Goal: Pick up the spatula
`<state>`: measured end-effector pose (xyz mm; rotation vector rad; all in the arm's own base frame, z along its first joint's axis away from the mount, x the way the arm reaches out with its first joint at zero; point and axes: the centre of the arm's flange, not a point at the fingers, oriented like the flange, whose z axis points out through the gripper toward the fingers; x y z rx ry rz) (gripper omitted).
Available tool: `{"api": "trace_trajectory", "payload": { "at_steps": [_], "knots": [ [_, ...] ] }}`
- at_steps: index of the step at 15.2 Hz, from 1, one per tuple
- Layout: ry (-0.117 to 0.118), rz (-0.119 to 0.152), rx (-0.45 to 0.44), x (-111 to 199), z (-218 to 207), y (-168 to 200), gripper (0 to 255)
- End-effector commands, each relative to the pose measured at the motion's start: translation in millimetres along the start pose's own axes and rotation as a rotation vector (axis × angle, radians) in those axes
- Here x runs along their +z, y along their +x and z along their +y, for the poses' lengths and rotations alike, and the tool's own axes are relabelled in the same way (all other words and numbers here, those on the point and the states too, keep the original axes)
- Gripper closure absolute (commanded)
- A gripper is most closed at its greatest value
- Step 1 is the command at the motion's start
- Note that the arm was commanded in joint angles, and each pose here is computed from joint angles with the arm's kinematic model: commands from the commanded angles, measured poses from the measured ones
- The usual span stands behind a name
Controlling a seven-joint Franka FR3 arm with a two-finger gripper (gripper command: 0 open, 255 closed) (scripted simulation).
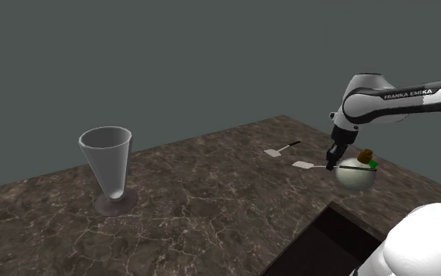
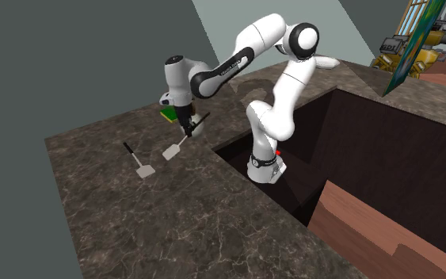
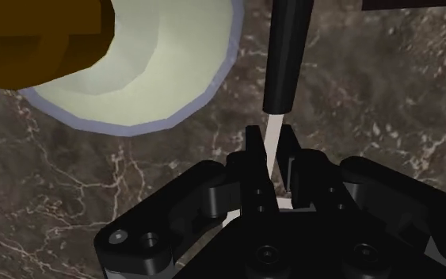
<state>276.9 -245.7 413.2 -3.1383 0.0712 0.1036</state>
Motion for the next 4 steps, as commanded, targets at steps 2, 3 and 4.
{"api": "trace_trajectory", "payload": {
  "at_steps": [2, 3, 4],
  "knots": [
    [0.0, 0.0, 0.0, -15.4, -0.7, -0.9, 255],
    [0.0, 0.0, 0.0, -16.2, -0.7, -1.0, 255],
    [0.0, 0.0, 0.0, -16.2, -0.7, -1.0, 255]
  ]
}}
